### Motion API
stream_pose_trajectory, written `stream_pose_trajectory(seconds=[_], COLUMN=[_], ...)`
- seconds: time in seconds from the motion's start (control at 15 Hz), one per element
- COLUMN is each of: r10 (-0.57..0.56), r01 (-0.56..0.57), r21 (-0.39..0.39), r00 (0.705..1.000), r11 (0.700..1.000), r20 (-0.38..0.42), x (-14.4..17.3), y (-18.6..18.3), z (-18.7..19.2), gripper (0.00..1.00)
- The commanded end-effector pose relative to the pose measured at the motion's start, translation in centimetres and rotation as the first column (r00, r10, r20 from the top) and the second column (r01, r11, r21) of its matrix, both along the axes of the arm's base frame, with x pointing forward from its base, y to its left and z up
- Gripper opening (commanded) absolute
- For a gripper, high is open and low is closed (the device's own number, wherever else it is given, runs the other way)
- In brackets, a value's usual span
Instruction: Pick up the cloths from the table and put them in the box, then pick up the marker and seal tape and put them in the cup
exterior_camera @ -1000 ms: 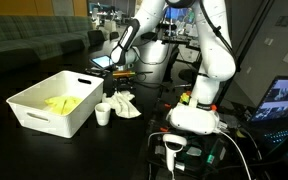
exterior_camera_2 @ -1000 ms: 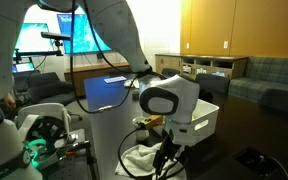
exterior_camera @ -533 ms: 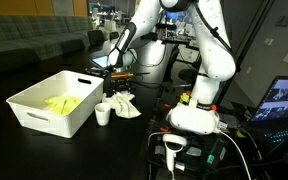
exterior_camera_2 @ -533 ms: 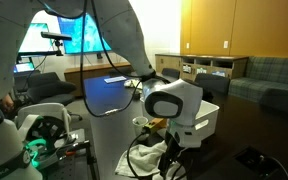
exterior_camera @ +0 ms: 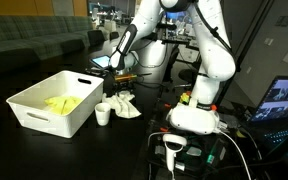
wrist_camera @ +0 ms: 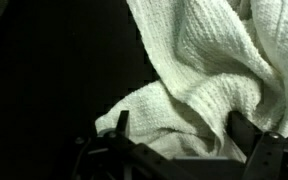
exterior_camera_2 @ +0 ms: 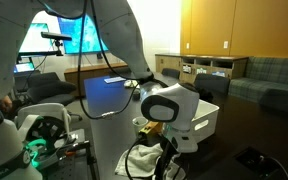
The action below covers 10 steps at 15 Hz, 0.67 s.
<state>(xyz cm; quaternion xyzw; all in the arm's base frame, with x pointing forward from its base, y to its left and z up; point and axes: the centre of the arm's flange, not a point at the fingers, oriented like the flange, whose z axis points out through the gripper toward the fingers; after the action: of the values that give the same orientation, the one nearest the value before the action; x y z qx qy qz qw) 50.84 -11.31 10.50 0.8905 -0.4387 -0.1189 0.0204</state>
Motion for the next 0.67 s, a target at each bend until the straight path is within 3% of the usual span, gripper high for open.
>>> stream_pose_trajectory(seconds=[0.0, 0.4, 0.47, 0.53, 0.6], r10=[0.059, 0.130, 0.131, 0.131, 0.131], r01=[-0.060, -0.132, -0.133, -0.132, -0.133], r21=[0.036, 0.067, 0.073, 0.076, 0.077], r00=[0.998, 0.991, 0.991, 0.991, 0.991], r11=[0.998, 0.989, 0.988, 0.988, 0.988], r20=[0.029, 0.033, 0.030, 0.026, 0.028], x=[0.4, 1.6, 1.5, 1.3, 1.2], y=[0.3, 1.8, 1.9, 1.9, 1.8], z=[-1.3, -4.2, -4.5, -4.6, -4.7], gripper=[1.00, 1.00, 0.75, 0.74, 0.66])
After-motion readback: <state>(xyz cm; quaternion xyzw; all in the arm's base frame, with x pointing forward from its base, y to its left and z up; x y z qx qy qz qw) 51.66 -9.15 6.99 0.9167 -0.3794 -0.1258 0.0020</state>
